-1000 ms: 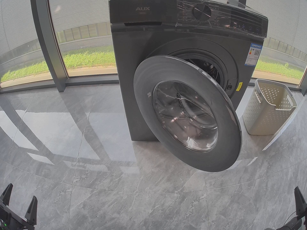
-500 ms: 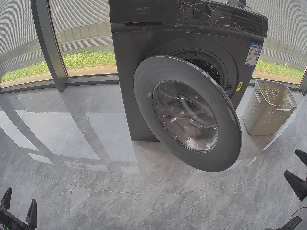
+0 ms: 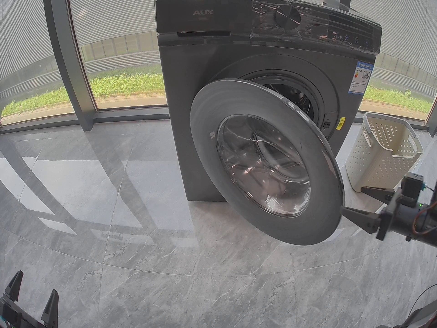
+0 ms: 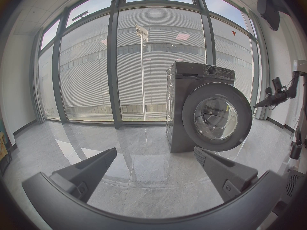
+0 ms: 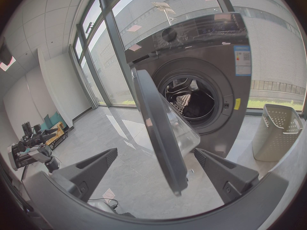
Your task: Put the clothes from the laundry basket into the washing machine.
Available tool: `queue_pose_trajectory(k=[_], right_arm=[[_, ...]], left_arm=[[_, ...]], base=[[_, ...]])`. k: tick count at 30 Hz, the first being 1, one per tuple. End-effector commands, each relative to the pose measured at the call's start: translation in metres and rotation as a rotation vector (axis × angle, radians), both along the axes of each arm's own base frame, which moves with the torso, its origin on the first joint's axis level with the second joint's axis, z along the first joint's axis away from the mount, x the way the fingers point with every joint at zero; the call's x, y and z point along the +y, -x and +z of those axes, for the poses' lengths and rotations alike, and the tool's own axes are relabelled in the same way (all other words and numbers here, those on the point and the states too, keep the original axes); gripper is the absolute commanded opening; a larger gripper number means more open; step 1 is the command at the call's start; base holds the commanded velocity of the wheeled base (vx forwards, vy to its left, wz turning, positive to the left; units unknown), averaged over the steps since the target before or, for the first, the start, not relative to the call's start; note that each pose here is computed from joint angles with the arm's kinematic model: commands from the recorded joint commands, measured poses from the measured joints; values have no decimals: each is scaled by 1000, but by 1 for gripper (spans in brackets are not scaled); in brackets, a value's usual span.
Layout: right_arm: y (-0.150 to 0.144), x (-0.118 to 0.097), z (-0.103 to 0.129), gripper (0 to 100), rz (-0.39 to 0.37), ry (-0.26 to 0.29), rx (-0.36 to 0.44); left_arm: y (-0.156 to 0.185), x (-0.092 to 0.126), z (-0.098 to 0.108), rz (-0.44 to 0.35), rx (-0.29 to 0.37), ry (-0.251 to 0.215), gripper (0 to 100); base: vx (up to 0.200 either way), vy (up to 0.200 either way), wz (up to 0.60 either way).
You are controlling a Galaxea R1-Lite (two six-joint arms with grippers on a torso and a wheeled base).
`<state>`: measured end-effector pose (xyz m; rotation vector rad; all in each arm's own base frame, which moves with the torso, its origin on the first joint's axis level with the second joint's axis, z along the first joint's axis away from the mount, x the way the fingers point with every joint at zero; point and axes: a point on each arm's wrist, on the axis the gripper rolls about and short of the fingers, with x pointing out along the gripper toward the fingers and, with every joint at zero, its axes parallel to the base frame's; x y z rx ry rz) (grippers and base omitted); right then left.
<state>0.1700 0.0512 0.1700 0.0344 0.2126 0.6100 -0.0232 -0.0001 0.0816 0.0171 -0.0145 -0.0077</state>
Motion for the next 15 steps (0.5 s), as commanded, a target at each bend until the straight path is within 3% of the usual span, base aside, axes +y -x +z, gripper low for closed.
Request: queue_pose_trajectory(k=[1, 3, 6, 7, 8, 15], right_arm=[[-60, 31, -22, 100, 41, 29, 78], [-69, 32, -23, 100, 26, 30, 74], [-88, 18, -19, 100, -117, 32, 18], [-88, 18, -19, 100, -117, 32, 18], [-94, 2, -12, 100, -211, 32, -39], [-71, -42, 14, 100, -366, 57, -164]], left_arm=[[0, 0, -6, -12, 11, 3, 100], [0, 0, -6, -12, 11, 5, 100], [0, 0, -6, -12, 11, 6, 100], [0, 0, -6, -12, 11, 6, 100], [0, 0, -6, -12, 11, 6, 100], [0, 0, -6, -12, 11, 0, 100]], base=[[0, 0, 0], [0, 0, 0], [0, 0, 0], [0, 0, 0], [0, 0, 0], [0, 0, 0]])
